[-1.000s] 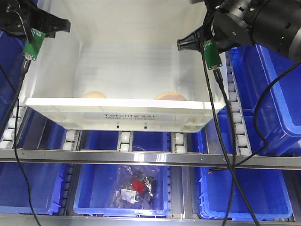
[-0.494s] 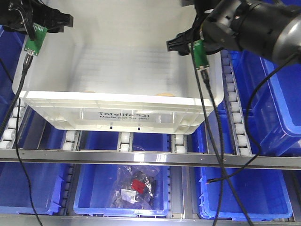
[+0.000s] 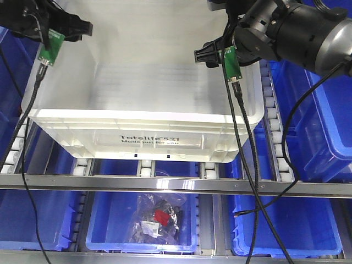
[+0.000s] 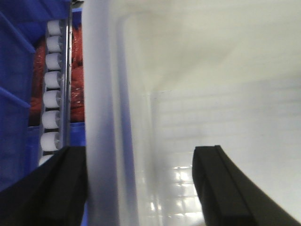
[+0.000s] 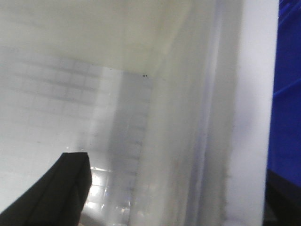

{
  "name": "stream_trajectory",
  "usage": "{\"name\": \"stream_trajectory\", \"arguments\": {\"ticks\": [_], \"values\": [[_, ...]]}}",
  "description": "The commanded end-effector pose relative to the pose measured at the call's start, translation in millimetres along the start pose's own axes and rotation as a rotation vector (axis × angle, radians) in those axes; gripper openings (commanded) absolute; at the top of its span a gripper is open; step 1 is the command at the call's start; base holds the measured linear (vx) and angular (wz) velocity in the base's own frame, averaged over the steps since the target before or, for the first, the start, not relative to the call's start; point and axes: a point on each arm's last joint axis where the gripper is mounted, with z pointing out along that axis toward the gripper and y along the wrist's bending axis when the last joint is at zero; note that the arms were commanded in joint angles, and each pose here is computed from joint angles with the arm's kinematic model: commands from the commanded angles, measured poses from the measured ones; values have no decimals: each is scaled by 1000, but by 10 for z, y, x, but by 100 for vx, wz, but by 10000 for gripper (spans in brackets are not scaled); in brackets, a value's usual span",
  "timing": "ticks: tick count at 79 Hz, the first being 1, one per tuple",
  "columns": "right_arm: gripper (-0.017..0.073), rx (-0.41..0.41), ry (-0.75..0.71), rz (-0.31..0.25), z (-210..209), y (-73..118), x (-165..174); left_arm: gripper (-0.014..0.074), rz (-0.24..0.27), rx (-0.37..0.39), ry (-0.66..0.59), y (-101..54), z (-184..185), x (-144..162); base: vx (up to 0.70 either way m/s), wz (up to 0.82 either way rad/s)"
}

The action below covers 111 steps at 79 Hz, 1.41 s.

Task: Place moving items into box and shelve
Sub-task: 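Push the tote with both grippers farther onto the roller shelf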

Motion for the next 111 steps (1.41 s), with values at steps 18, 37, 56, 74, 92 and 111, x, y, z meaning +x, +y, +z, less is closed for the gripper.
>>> {"name": "stream_trajectory", "arguments": {"ticks": [18, 37, 56, 74, 92, 111], "values": [[577, 30, -167, -63, -90, 18, -225, 551, 1, -9, -165, -14, -255, -213, 0, 0], [577, 55, -210, 27, -337, -111, -297, 551, -24, -42, -211, 54, -470, -262, 0, 0], [571, 43, -283, 23, -467, -155, -371, 551, -67, -41, -236, 86, -633, -282, 0, 0], [538, 136, -255, -28, -428, -211, -344, 551, -75, -78, -141, 116, -611, -196, 0, 0], [550, 211, -127, -42, 19, -96, -167, 551, -70, -63, -169, 95, -569, -223, 0, 0], [559, 242, -99, -14, 198, -41, -95, 551, -63, -65, -152, 79, -473, -208, 0, 0]]}}
